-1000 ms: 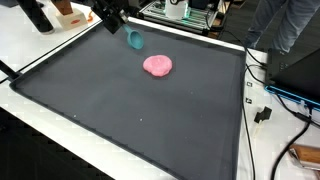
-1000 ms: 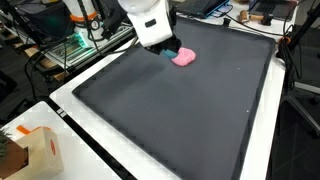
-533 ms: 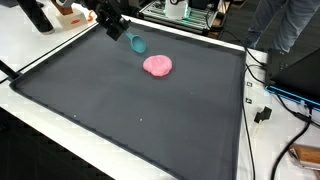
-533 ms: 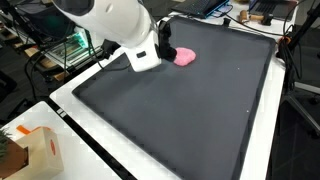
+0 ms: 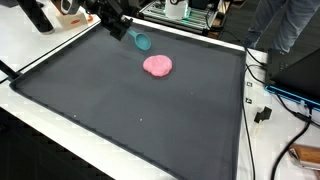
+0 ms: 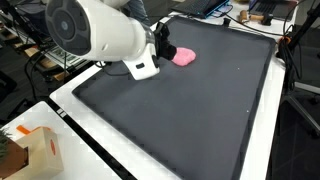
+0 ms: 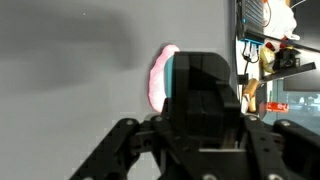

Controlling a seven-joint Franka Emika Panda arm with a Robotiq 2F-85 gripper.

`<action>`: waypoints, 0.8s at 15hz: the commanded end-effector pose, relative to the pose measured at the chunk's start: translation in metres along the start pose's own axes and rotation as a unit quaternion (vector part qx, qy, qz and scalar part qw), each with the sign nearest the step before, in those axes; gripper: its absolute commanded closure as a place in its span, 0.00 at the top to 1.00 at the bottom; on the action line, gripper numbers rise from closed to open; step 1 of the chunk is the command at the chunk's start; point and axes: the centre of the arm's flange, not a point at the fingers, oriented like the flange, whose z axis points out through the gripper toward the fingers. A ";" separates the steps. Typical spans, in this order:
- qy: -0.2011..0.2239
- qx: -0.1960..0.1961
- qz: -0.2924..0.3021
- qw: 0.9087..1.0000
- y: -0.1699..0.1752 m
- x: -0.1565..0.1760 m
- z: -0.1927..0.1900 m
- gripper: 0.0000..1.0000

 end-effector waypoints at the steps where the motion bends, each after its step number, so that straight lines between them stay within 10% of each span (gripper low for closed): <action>1: -0.004 0.045 -0.006 0.999 0.010 0.004 -0.001 0.25; 12: -0.012 0.091 -0.007 0.996 0.038 0.010 0.026 0.25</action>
